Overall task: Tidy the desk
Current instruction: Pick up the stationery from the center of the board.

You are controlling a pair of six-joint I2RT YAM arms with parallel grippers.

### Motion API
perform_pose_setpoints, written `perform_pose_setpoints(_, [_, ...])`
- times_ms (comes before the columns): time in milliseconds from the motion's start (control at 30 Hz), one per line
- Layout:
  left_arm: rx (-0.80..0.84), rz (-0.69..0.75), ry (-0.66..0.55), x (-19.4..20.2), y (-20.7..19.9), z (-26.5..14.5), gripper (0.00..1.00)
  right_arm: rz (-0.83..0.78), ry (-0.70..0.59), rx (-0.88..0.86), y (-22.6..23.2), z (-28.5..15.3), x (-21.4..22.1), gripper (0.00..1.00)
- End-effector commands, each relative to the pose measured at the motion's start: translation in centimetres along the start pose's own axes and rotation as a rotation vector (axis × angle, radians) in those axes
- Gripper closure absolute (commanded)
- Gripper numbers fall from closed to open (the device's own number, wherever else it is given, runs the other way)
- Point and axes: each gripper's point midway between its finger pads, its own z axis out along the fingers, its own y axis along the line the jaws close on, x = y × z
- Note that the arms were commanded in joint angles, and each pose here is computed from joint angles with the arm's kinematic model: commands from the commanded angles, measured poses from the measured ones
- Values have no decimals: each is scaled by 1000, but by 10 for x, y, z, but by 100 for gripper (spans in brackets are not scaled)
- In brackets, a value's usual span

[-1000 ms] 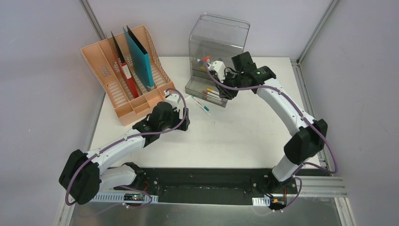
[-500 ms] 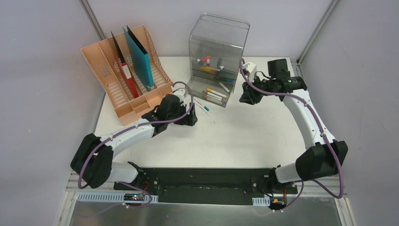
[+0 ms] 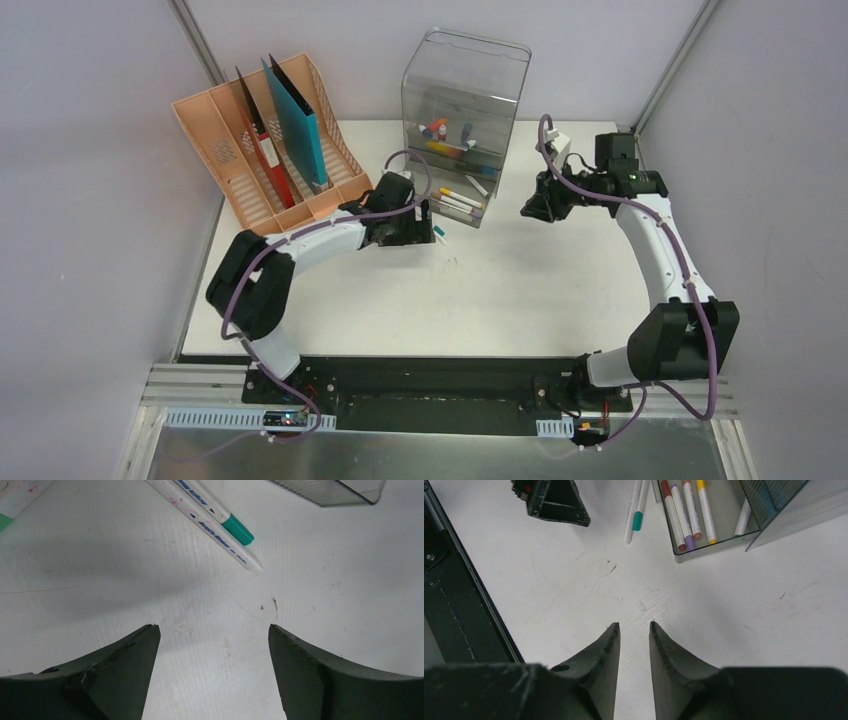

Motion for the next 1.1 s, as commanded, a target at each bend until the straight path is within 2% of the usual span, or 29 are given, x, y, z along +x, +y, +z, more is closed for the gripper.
perform_pose_setpoints(0, [-136,-124,81,-2,9,10,19,-31,-68,-37,4,1,-14,70])
perform_pose_setpoints(100, [-247,-161,122,-6,18,17,26,-24,-65,-43,3,3,-12,70])
perform_pose_setpoints(200, [-292,-168,144,-9,19,20,27,-16,-63,-55,4,5,-11,70])
perform_pose_setpoints(600, [-344,-200,111,-28,17,34,34,-6,-64,-69,5,7,-9,70])
perform_pose_setpoints(1067, [-358,-278,92,-37,12,56,35,0,-65,-75,6,9,-8,70])
